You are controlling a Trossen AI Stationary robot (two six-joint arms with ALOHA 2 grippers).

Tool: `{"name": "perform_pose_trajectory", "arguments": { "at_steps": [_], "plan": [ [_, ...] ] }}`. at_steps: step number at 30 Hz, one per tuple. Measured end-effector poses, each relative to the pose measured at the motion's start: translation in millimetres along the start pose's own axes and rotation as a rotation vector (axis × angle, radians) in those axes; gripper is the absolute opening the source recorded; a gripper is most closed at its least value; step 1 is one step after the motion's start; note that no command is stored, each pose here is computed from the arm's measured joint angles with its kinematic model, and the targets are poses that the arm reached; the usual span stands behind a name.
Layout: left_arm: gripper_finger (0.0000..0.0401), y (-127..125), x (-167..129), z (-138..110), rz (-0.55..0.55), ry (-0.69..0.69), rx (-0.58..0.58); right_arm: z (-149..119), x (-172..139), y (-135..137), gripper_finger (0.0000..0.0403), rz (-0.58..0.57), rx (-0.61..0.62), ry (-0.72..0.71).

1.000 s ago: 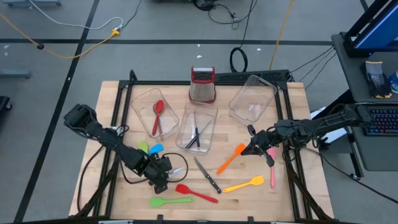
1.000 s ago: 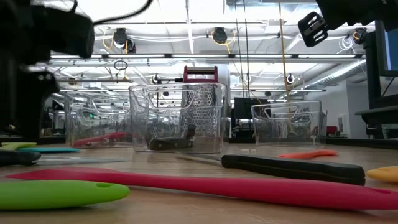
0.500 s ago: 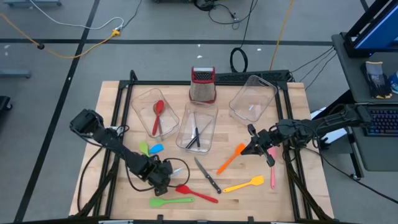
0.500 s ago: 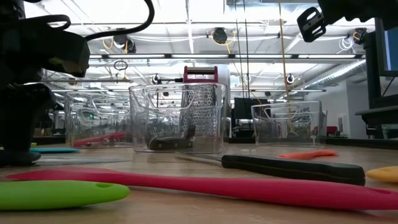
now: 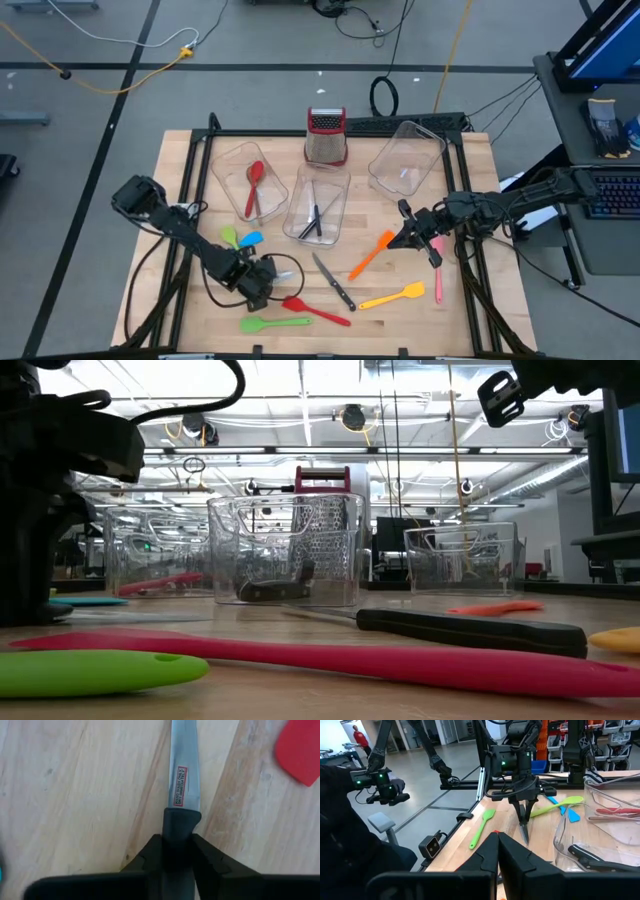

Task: Pick & Place Kitchen Items
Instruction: Put the black knife into the middle transparent bin

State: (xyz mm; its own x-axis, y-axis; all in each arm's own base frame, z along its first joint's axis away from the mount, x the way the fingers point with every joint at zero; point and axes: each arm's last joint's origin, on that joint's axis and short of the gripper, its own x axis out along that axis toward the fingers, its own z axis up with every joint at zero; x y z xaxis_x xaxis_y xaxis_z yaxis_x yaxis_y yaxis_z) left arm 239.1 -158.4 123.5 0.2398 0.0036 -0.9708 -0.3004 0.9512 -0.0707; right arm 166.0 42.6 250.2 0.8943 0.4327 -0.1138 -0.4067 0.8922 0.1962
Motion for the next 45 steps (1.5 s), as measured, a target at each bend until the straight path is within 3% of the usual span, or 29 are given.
{"name": "perform_pose_trajectory", "arguments": {
  "at_steps": [7,16,22,34,45],
  "plan": [
    [0.0054,0.6,-26.2,0.5,-0.072,-0.068,-0.06,0.0,0.0,0.0,0.0004,0.0,0.0,0.0],
    [0.0054,2.4,-96.8,11.0,-0.216,-0.472,-0.129,5.2,1.4,0.6,0.0004,0.009,-0.013,-0.056],
    [0.0054,-4.1,-121.2,31.9,-0.355,-0.713,-0.032,7.3,15.0,-2.4,0.0004,0.019,-0.028,-0.113],
    [0.0054,6.7,-145.4,77.8,-0.627,-0.967,0.204,-11.7,59.5,-13.9,0.0004,0.032,-0.121,-0.147],
    [0.0054,28.5,-159.7,108.3,-0.757,-1.176,0.284,-18.1,83.0,-14.8,0.0014,0.045,-0.347,-0.357]
  ]
}}
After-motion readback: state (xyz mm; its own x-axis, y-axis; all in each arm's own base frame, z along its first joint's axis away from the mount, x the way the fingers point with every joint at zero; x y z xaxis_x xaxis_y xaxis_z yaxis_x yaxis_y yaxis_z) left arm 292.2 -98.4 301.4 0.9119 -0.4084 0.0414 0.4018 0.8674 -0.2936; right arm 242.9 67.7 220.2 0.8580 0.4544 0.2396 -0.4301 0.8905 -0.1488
